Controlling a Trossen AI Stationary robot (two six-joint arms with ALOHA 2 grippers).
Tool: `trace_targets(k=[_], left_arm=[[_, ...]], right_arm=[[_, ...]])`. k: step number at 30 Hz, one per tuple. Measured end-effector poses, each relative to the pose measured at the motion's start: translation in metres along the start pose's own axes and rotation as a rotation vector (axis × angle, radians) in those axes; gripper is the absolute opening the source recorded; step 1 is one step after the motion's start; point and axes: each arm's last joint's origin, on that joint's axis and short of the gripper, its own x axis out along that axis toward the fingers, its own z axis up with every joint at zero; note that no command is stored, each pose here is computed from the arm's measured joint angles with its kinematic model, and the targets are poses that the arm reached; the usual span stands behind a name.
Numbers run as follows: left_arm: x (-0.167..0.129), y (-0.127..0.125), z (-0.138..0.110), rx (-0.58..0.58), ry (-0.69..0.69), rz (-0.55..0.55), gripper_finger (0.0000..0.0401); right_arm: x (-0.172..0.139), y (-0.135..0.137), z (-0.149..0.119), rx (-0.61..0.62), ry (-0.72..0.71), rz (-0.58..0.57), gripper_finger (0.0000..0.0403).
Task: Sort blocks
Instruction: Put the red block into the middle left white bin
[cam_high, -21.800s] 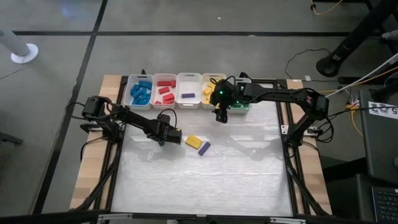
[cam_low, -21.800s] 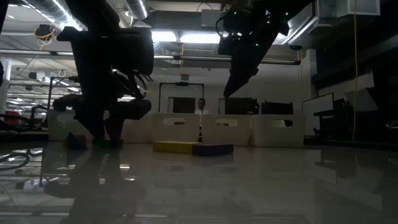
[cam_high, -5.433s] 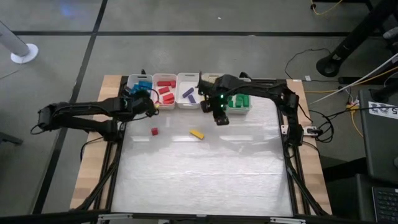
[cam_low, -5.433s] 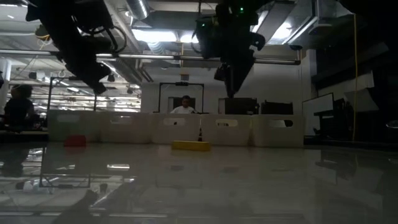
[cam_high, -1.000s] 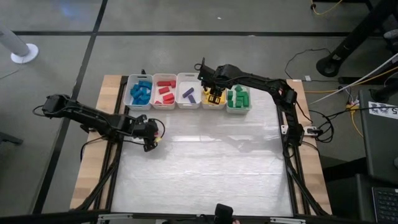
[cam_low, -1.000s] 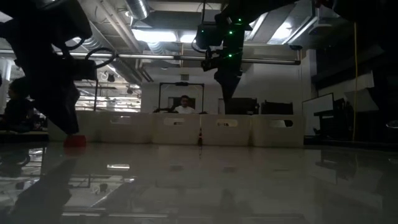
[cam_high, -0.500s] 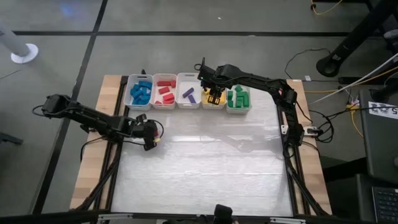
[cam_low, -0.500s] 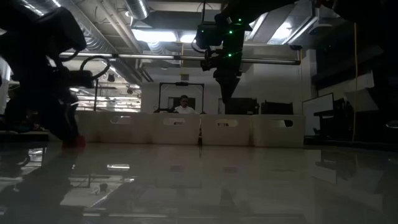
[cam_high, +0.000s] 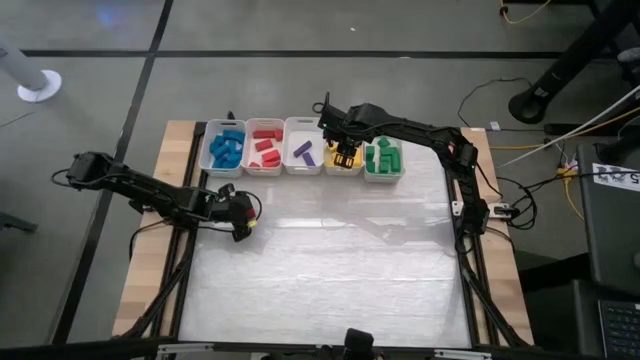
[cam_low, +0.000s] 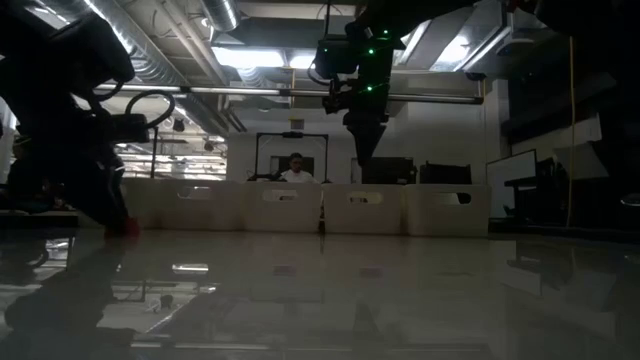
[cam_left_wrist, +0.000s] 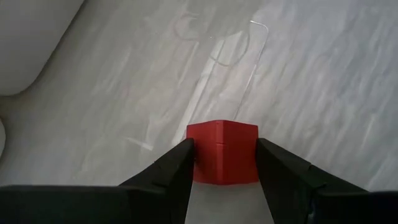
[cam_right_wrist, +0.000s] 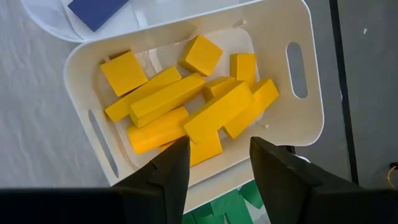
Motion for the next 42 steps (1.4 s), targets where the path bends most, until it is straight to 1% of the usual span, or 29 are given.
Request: trace_targets(k=[7,14,16,19,25,27,29,35,37,42], left_arm=[[0.001,-0.005,0.008,-0.040,-0.086,-0.066,0.0156],[0.000,-0.006,0.012,-0.088,-0.116,-0.073,0.0156],[0.000,-0.006,0.012,-0.086,-0.118,-0.071,0.0156],[0.000,-0.006,0.012,-0.046,-0.122,-0.067,0.0156],[-0.001,-0.007,0.014,0.166,-0.148,-0.055,0.0156],[-0.001,-0.007,0.015,0.195,-0.158,-0.054,0.0156],[-0.001,-0.006,0.015,0.167,-0.158,-0.048,0.0156],[0.001,-0.002,0.012,0.029,-0.108,-0.040,0.0156],[0.001,-0.003,0.011,-0.018,-0.087,-0.065,0.0156],[0.001,-0.005,0.010,-0.203,-0.043,-0.156,0.0156]], right_arm=[[0.000,0.000,0.000,-0.001,0.004,-0.001,0.0170],[0.000,0.000,-0.002,-0.015,0.018,-0.006,0.0170],[0.000,0.000,-0.002,-0.016,0.017,-0.007,0.0170],[0.000,0.000,-0.002,-0.016,0.017,-0.007,0.0170],[0.000,0.000,-0.002,-0.016,0.017,-0.007,0.0170],[0.000,0.000,-0.002,-0.016,0.017,-0.007,0.0170],[0.000,0.000,-0.002,-0.016,0.017,-0.007,0.0170],[0.000,0.000,-0.002,-0.013,0.016,-0.004,0.0170],[0.000,0.000,-0.002,-0.013,0.015,0.002,0.0170],[0.000,0.000,-0.002,-0.013,0.015,0.002,0.0170]])
